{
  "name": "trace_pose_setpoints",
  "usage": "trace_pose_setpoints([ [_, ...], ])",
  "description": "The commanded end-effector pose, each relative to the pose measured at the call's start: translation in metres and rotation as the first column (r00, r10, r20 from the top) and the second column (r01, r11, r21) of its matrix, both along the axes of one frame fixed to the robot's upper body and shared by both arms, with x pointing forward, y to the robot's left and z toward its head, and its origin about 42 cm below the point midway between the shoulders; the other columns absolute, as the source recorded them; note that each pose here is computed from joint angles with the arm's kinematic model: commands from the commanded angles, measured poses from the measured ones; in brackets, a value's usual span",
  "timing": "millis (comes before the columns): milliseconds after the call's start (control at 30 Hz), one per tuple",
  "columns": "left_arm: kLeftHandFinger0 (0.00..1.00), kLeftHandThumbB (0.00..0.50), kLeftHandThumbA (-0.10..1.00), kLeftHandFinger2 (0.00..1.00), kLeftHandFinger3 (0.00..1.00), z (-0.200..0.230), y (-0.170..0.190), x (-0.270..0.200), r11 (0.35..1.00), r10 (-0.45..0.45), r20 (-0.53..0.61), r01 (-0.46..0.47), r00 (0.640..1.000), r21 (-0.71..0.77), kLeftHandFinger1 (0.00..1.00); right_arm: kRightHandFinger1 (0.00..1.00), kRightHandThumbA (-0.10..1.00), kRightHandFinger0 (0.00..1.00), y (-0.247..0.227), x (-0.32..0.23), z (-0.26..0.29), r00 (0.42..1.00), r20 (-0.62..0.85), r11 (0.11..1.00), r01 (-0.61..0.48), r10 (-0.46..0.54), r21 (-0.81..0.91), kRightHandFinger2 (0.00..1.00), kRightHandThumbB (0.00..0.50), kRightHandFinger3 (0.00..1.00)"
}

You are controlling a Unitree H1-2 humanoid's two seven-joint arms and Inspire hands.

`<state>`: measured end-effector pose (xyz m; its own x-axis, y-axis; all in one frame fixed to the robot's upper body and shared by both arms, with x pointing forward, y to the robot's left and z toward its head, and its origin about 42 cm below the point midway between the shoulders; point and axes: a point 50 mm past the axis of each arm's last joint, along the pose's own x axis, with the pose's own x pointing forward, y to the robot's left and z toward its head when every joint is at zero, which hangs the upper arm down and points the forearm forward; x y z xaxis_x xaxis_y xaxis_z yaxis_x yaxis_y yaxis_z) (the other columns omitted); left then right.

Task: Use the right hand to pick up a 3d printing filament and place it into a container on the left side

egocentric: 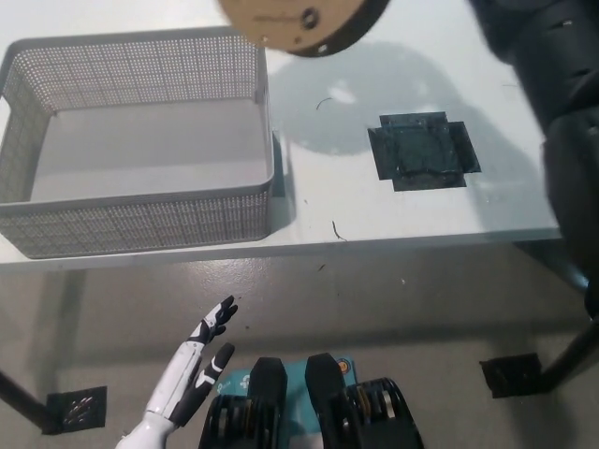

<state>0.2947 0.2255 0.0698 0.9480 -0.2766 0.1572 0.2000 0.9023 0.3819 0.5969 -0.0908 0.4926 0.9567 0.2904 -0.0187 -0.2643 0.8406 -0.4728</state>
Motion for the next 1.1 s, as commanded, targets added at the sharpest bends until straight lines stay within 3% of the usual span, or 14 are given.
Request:
trace_pose_setpoints([
  [0, 1.0, 0.374, 1.0, 1.0, 1.0, 0.007, -0.003, -0.002, 1.0, -0.029, 0.029, 0.03, 0.999, -0.007, 1.0, 0.48, -0.1, 0.08, 0.042, -0.019, 0.061, 0.982, 0.171, 0.995, -0.087, 0.077, 0.054, 0.75, 0.159, 0.55],
  [33, 1.0, 0.373, 1.0, 1.0, 1.0, 0.007, -0.004, -0.002, 0.999, -0.031, 0.03, 0.031, 0.999, -0.004, 1.0, 0.49, -0.1, 0.07, 0.043, -0.019, 0.059, 0.982, 0.166, 0.993, -0.096, 0.084, 0.065, 0.76, 0.156, 0.56],
  [67, 1.0, 0.37, 1.0, 1.0, 1.0, 0.008, -0.004, -0.001, 0.999, -0.034, 0.032, 0.034, 0.999, -0.007, 1.0, 0.41, -0.1, 0.03, 0.048, -0.019, 0.055, 0.984, 0.16, 0.994, -0.092, 0.083, 0.052, 0.79, 0.157, 0.85],
  [133, 1.0, 0.368, 1.0, 1.0, 1.0, 0.009, -0.004, 0.001, 0.999, -0.041, 0.037, 0.041, 0.998, -0.008, 1.0, 0.34, -0.1, 0.0, 0.064, -0.021, 0.042, 0.988, 0.137, 0.997, -0.074, 0.072, 0.013, 0.36, 0.176, 1.0],
  [200, 1.0, 0.376, 1.0, 1.0, 1.0, 0.01, -0.004, 0.002, 0.999, -0.045, 0.039, 0.045, 0.998, -0.006, 1.0, 0.29, -0.1, 0.0, 0.069, -0.021, 0.033, 0.989, 0.124, 0.997, -0.076, 0.074, 0.017, 0.33, 0.181, 0.82],
  [267, 1.0, 0.38, 1.0, 1.0, 1.0, 0.011, -0.005, 0.002, 0.999, -0.05, 0.04, 0.05, 0.998, -0.006, 1.0, 0.36, -0.1, 0.0, 0.072, -0.021, 0.02, 0.99, 0.113, 0.996, -0.083, 0.08, 0.021, 0.69, 0.191, 0.51],
  [467, 1.0, 0.387, 1.0, 1.0, 1.0, 0.012, -0.007, 0.002, 0.998, -0.065, 0.036, 0.065, 0.997, -0.003, 1.0, 0.53, -0.1, 0.04, 0.088, -0.022, -0.024, 0.993, 0.099, 0.995, -0.06, 0.069, -0.085, 0.95, 0.162, 0.73],
  [567, 1.0, 0.386, 1.0, 1.0, 1.0, 0.015, -0.007, 0.005, 0.998, -0.067, 0.041, 0.067, 0.997, 0.007, 1.0, 0.56, -0.1, 0.05, 0.094, -0.024, -0.031, 0.99, 0.118, 0.991, -0.06, 0.075, -0.12, 0.96, 0.196, 0.67],
  [600, 1.0, 0.382, 1.0, 1.0, 1.0, 0.016, -0.007, 0.005, 0.998, -0.068, 0.042, 0.068, 0.997, 0.007, 1.0, 0.85, -0.1, 0.37, 0.097, -0.025, -0.035, 0.987, 0.137, 0.987, -0.057, 0.078, -0.151, 1.0, 0.212, 0.74],
  [733, 1.0, 0.378, 1.0, 1.0, 1.0, 0.019, -0.006, 0.007, 0.997, -0.077, 0.041, 0.077, 0.996, 0.009, 1.0, 1.0, -0.1, 0.95, 0.103, -0.027, -0.047, 0.978, 0.181, 0.969, -0.06, 0.105, -0.239, 1.0, 0.254, 0.8],
  [767, 1.0, 0.378, 1.0, 1.0, 1.0, 0.02, -0.006, 0.007, 0.997, -0.079, 0.041, 0.079, 0.996, 0.011, 1.0, 1.0, 0.01, 0.96, 0.104, -0.028, -0.05, 0.977, 0.175, 0.96, -0.072, 0.123, -0.272, 1.0, 0.278, 0.89],
  [800, 1.0, 0.378, 1.0, 1.0, 1.0, 0.02, -0.007, 0.008, 0.997, -0.082, 0.041, 0.082, 0.996, 0.014, 1.0, 1.0, 0.2, 0.96, 0.103, -0.027, -0.05, 0.977, 0.174, 0.957, -0.075, 0.127, -0.28, 1.0, 0.431, 1.0],
  [867, 1.0, 0.367, 1.0, 1.0, 1.0, 0.022, -0.009, 0.01, 0.995, -0.095, 0.041, 0.094, 0.995, 0.017, 1.0, 1.0, 0.62, 1.0, 0.106, -0.028, -0.053, 0.972, 0.101, 0.898, -0.154, 0.213, -0.412, 1.0, 0.48, 1.0],
  [1067, 1.0, 0.363, 1.0, 1.0, 1.0, 0.022, -0.013, 0.015, 0.993, -0.115, 0.041, 0.114, 0.992, 0.026, 1.0, 1.0, 0.89, 1.0, 0.11, -0.03, -0.041, 0.956, 0.135, 0.899, -0.188, 0.259, -0.395, 1.0, 0.5, 1.0],
])
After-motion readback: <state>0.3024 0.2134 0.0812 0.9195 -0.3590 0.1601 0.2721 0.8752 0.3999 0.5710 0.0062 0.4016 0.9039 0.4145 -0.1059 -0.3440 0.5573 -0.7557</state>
